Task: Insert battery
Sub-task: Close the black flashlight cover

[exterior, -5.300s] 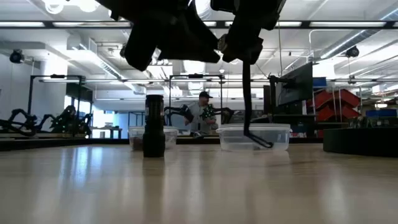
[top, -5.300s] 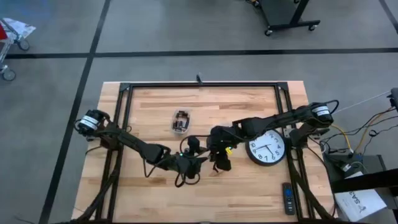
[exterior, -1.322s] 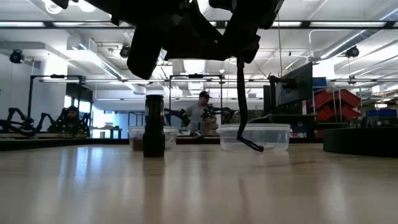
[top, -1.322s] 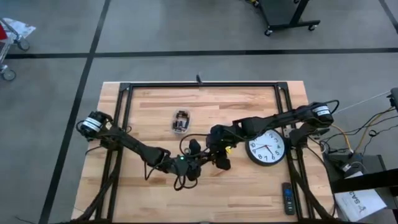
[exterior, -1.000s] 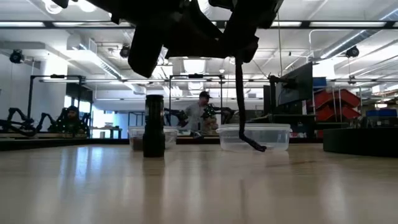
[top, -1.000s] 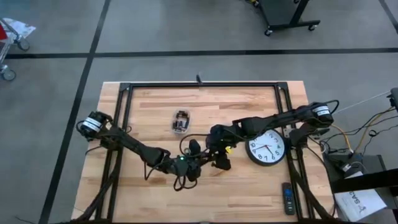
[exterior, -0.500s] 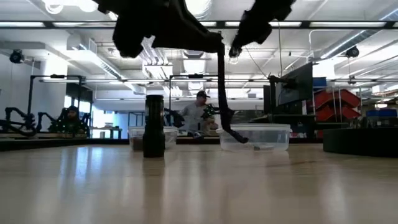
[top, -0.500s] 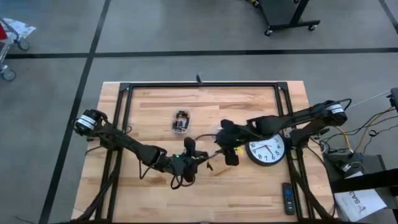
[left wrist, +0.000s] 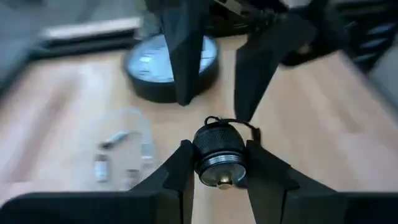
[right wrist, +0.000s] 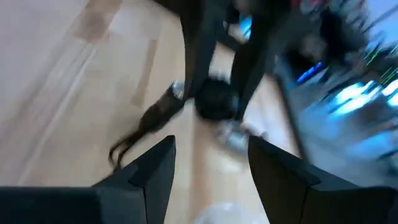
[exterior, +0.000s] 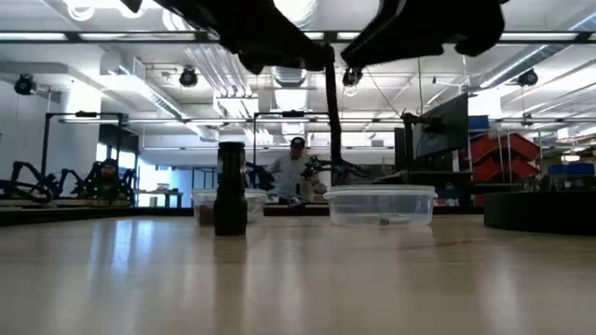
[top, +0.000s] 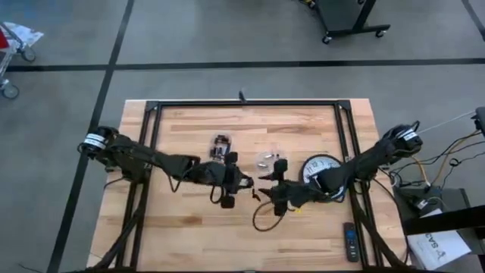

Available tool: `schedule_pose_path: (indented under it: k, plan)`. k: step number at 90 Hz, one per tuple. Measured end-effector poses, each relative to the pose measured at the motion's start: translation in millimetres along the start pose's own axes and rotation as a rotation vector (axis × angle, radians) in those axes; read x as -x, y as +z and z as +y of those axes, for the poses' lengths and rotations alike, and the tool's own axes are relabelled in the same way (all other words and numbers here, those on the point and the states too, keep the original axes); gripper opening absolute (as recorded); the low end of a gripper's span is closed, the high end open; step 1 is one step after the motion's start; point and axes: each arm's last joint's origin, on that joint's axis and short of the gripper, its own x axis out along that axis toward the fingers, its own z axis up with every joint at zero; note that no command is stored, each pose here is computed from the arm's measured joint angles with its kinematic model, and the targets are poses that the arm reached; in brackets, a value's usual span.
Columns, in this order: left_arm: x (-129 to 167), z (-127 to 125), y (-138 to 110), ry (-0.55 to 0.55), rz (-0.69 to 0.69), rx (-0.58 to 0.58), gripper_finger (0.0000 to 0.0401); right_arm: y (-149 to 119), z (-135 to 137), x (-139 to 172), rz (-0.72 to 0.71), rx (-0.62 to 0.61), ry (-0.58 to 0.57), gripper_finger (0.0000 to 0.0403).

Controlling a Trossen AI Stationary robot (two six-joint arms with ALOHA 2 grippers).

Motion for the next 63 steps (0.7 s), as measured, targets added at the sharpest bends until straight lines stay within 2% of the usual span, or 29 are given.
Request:
schedule_pose_path:
  k: [17,38,52,63]
  plan:
    - [-1,9,0,-0.096,0.008,0.121,0.0089,13,8,-15,0.005,0.232,-0.021,0.0176]
    - [12,7,14,-0.182,-0.073,0.172,0.0089,37,2,-19,0.035,0.251,-0.137,0.0158]
    - [36,8,30,-0.190,-0.156,0.169,0.0089,61,-13,-13,0.033,0.259,-0.208,0.0147]
    - [63,9,41,-0.220,-0.208,0.140,0.0089,79,-23,-7,0.019,0.352,-0.239,0.0139]
